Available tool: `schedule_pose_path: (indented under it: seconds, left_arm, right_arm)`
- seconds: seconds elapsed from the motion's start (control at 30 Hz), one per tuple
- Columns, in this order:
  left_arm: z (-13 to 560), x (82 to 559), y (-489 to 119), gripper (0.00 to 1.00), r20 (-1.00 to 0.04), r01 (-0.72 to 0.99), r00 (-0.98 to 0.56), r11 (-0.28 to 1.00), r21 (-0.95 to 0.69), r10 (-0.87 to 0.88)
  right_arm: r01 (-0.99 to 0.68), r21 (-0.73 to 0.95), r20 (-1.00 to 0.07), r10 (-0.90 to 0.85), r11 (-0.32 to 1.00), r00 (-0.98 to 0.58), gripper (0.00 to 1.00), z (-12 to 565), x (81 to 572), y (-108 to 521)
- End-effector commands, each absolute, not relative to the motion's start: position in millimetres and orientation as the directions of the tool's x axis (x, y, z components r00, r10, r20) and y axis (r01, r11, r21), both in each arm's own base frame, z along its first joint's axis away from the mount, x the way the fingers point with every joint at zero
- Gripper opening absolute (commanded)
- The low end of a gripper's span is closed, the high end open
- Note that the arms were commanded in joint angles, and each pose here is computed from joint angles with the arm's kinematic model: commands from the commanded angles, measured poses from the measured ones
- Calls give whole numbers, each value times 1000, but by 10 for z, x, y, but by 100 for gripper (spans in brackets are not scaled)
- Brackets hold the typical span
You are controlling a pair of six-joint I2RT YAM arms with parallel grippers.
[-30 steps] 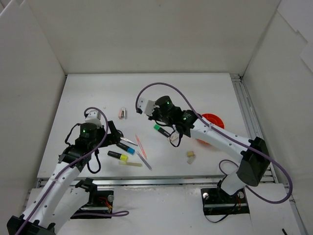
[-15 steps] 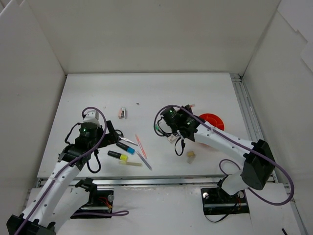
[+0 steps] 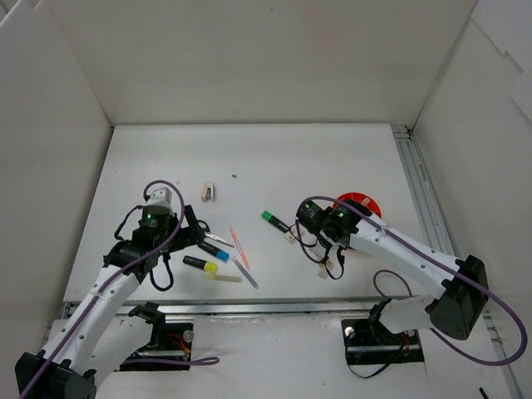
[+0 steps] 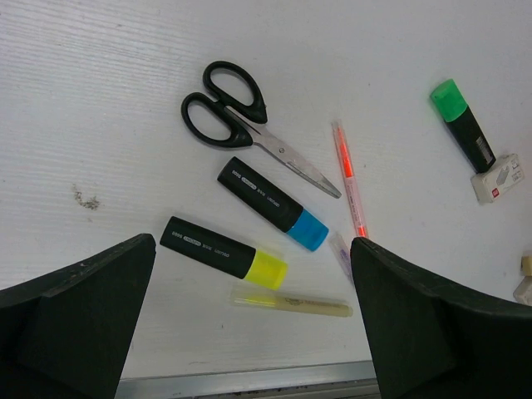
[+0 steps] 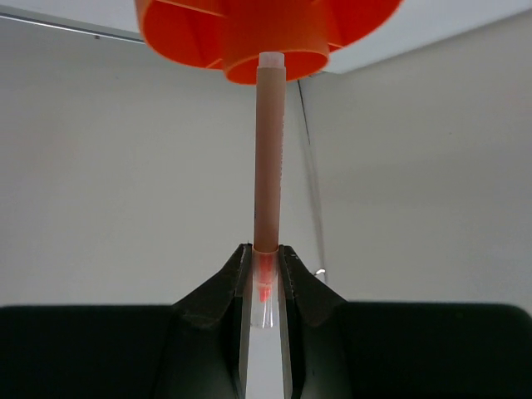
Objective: Sort the stationery into containers
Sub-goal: Place the pen in the storage box.
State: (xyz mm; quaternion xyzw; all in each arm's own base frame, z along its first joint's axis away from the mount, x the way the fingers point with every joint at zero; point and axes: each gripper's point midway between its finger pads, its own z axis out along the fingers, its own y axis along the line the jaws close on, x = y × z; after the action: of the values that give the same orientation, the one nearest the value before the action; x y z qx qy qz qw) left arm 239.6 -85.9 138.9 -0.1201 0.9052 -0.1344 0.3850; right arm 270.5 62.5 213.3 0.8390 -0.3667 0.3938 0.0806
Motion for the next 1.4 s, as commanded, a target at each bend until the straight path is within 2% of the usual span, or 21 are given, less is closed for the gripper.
schedule_pose_path:
  seconds: [0.0,0.67,0.83,0.87,0.97,1.2,1.3,1.33,1.37]
  left_arm:
    - [1545,2500,-934,100,-674,-102,-644,914,-393,-362]
    - [1429,2596,-929,99,-656,-123,-674,927,-353,-340]
    - [1424,2593,-932,99,-659,-113,-676,930,-349,-330]
    - [1433,2589,-928,99,-662,-112,-672,930,-350,-331]
    - [1443,2572,-921,99,-666,-109,-670,930,-350,-329]
    - [1511,2520,-889,99,-682,-103,-652,930,-352,-330]
    - [1574,2507,-878,100,-693,-97,-639,929,-356,-333]
    - [1623,2508,-878,99,-702,-91,-628,928,-361,-335]
    - [1633,2499,-875,99,-704,-89,-626,928,-361,-334]
  right_arm:
    - [-660,77,718,-418,-748,557,0,2055,2467,386]
    - [-721,57,747,-449,-690,490,1,1728,2862,509]
    - [-726,44,729,-475,-686,493,18,1654,2866,558]
    - [-727,46,726,-476,-686,495,29,1642,2862,558]
    - [-726,29,734,-478,-687,482,47,1684,2875,583]
    - [-715,-36,737,-502,-698,453,59,1821,2902,696]
    - [-698,-150,670,-591,-700,449,64,1925,2948,946]
    - [-682,-241,625,-648,-691,436,72,2073,3011,1120]
    - [-677,-287,576,-687,-677,443,86,2111,3024,1234]
